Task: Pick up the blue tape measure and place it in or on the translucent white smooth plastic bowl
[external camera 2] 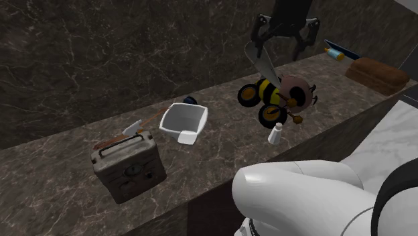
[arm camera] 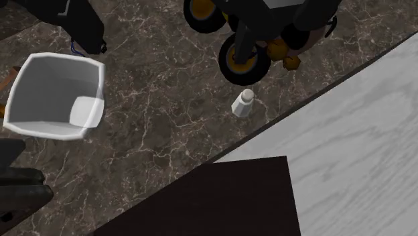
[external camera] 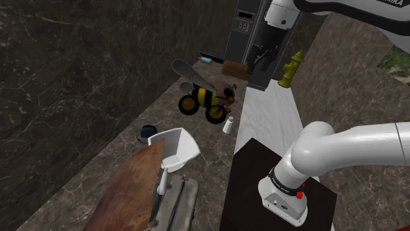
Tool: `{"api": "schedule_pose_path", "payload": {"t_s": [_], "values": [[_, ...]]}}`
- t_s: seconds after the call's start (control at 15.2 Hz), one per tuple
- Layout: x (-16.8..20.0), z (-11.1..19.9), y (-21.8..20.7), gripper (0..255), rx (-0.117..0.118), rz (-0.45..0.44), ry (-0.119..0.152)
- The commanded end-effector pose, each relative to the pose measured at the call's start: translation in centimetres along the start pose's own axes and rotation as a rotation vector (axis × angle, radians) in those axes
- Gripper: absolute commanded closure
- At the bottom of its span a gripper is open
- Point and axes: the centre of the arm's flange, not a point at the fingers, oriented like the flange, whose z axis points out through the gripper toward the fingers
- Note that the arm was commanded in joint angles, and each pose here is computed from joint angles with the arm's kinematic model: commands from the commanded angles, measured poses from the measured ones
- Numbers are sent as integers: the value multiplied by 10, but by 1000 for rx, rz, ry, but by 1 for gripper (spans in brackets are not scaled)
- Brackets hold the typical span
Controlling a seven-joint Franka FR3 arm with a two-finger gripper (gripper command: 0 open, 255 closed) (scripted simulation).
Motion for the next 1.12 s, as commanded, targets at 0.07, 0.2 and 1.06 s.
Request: {"api": "schedule_pose_path", "payload": {"t_s": [0.07,0.2,1.06], "values": [[8,9,-6,0,0,-10,-1],[24,26,-18,0,-1,-31,-4],[122,141,-103,0,-6,-166,-20]]}}
